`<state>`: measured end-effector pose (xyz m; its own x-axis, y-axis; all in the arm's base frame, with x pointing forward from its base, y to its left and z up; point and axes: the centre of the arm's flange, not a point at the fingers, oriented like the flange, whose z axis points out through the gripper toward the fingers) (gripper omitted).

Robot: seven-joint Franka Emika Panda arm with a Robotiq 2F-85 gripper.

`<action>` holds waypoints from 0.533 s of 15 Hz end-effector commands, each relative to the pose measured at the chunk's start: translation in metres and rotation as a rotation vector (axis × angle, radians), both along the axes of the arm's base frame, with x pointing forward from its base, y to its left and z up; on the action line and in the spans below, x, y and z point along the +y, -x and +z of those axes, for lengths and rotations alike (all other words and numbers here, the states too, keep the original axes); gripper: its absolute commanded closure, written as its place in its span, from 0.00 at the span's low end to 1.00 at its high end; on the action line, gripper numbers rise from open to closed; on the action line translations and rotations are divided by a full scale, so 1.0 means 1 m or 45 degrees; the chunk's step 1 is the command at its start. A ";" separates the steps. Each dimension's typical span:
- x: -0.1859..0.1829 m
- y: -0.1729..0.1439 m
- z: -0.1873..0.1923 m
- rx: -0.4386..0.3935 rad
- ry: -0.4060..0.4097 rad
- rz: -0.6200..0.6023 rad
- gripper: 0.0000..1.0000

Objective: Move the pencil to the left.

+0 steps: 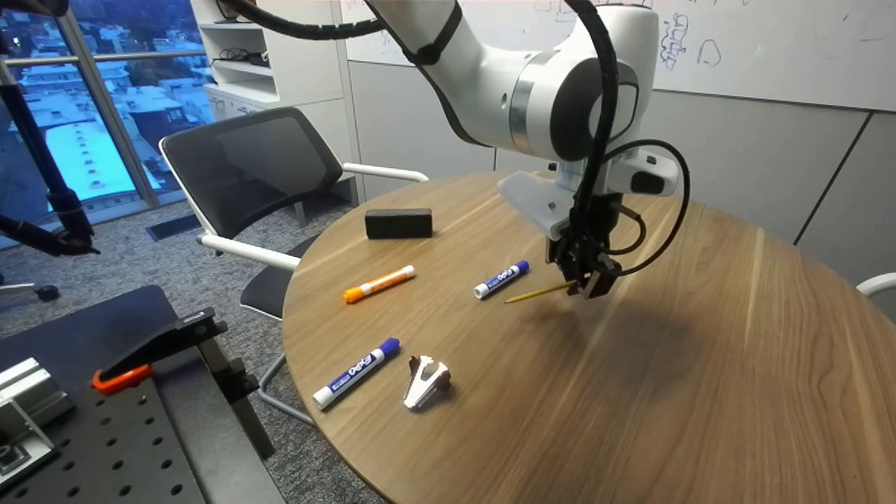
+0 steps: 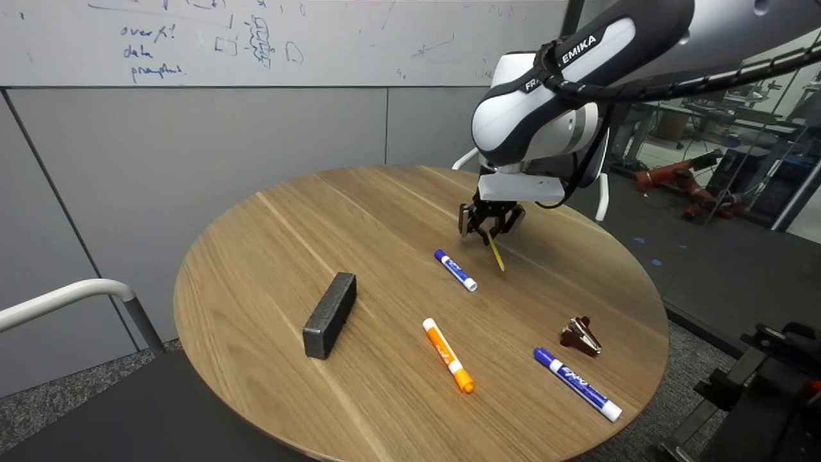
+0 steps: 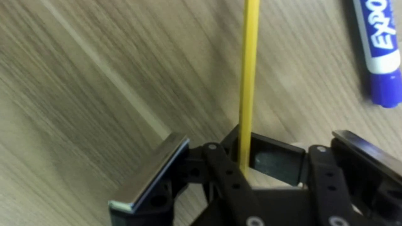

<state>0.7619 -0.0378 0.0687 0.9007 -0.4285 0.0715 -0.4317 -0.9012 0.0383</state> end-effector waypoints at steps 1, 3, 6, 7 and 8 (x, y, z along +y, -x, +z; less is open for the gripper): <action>-0.011 0.007 0.001 -0.028 0.027 -0.015 1.00; -0.017 0.008 -0.009 -0.020 0.040 -0.019 1.00; -0.023 0.011 -0.030 0.008 0.055 -0.027 1.00; -0.024 0.012 -0.035 0.013 0.060 -0.028 1.00; -0.025 0.013 -0.038 0.011 0.061 -0.028 1.00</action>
